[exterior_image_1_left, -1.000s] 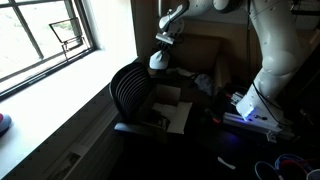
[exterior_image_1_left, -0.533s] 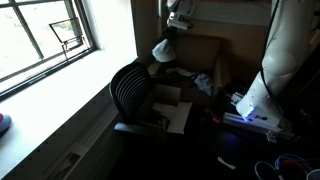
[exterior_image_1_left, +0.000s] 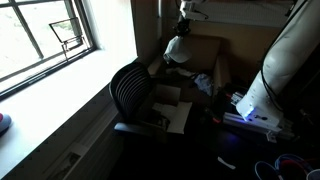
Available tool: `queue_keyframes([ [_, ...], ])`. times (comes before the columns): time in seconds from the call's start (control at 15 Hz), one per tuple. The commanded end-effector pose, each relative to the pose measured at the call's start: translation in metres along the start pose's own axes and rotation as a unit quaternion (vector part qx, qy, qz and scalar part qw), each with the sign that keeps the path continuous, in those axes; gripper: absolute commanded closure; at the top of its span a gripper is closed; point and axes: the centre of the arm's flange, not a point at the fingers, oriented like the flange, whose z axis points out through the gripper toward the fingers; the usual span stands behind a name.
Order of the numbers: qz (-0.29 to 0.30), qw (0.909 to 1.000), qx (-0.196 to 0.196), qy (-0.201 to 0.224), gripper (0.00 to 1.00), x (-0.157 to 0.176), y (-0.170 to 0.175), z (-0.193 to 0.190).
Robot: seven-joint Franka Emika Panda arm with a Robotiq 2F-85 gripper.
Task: Put the clothes on the couch on the chair
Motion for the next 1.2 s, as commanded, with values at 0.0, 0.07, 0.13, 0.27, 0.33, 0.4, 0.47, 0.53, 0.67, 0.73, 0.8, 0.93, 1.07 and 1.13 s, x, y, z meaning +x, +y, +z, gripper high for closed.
queue_keyframes([
  [0.0,0.0,1.0,-0.001,-0.001,0.97,-0.002,0.001,0.001],
  [0.07,0.0,1.0,-0.001,-0.002,0.99,-0.002,0.001,0.003],
  [0.13,-0.012,0.9996,-0.016,-0.019,0.99,-0.008,-0.005,0.02],
  [0.27,-0.049,0.995,-0.032,-0.081,0.99,-0.038,-0.023,0.069],
  [0.33,-0.062,0.9918,-0.038,-0.105,0.99,-0.054,-0.032,0.092],
  [0.4,-0.074,0.9877,-0.043,-0.131,0.99,-0.07,-0.041,0.112],
  [0.47,-0.086,0.9825,-0.055,-0.156,0.99,-0.085,-0.049,0.131],
  [0.53,-0.099,0.976,-0.07,-0.181,0.99,-0.097,-0.055,0.148],
  [0.67,-0.122,0.9607,-0.096,-0.23,0.99,-0.117,-0.066,0.172],
  [0.73,-0.137,0.9518,-0.109,-0.252,0.99,-0.124,-0.072,0.182],
  [0.8,-0.154,0.9426,-0.123,-0.269,0.99,-0.132,-0.076,0.19],
  [0.93,-0.195,0.9418,-0.129,-0.242,0.99,-0.148,-0.084,0.205],
  [1.07,-0.224,0.946,-0.108,-0.208,0.99,-0.157,-0.095,0.219],
  [1.13,-0.237,0.9477,-0.096,-0.191,0.99,-0.159,-0.101,0.225],
])
